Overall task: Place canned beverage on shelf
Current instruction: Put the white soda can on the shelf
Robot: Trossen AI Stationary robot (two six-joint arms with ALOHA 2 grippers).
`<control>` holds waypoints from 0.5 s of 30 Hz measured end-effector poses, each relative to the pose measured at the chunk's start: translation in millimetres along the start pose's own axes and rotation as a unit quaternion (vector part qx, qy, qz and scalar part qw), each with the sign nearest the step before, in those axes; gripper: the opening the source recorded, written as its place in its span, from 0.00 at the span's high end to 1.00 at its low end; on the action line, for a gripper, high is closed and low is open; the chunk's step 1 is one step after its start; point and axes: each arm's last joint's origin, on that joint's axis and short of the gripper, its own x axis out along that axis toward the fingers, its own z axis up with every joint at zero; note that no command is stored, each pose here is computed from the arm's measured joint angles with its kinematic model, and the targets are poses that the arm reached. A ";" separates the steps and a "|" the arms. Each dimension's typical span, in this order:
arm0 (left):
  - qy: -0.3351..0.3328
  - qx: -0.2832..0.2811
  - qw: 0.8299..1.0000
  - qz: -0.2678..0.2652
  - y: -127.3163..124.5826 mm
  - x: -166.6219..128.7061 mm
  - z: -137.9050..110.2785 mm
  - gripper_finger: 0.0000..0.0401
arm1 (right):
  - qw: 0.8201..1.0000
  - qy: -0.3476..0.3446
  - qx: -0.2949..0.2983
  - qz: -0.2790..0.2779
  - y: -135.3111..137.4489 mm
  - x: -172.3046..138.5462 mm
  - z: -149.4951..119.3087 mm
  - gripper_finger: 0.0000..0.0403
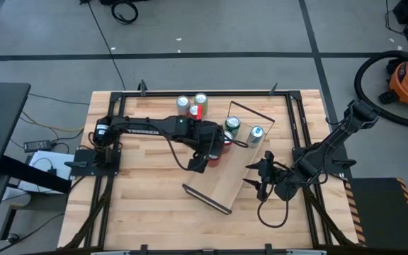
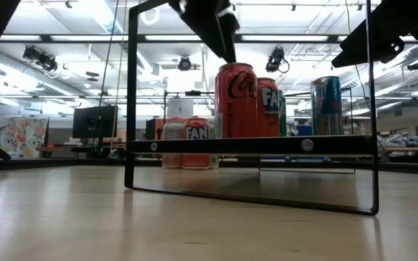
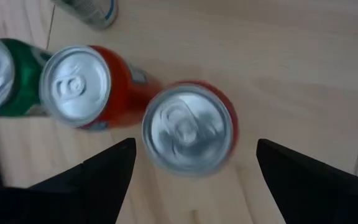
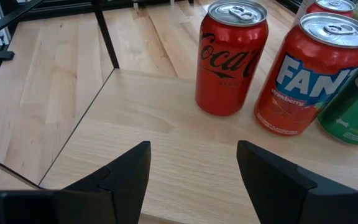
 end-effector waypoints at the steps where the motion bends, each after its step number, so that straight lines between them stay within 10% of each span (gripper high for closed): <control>1: 0.004 0.001 1.000 0.002 0.5 -5.8 0.5 0.14 | 1.000 0.000 0.000 0.000 0.0 0.0 0.0 0.38; 15: 0.130 -0.069 0.989 0.000 45.3 -10.3 -46.9 0.16 | 1.000 0.005 -0.006 -0.001 3.4 2.8 -4.0 0.38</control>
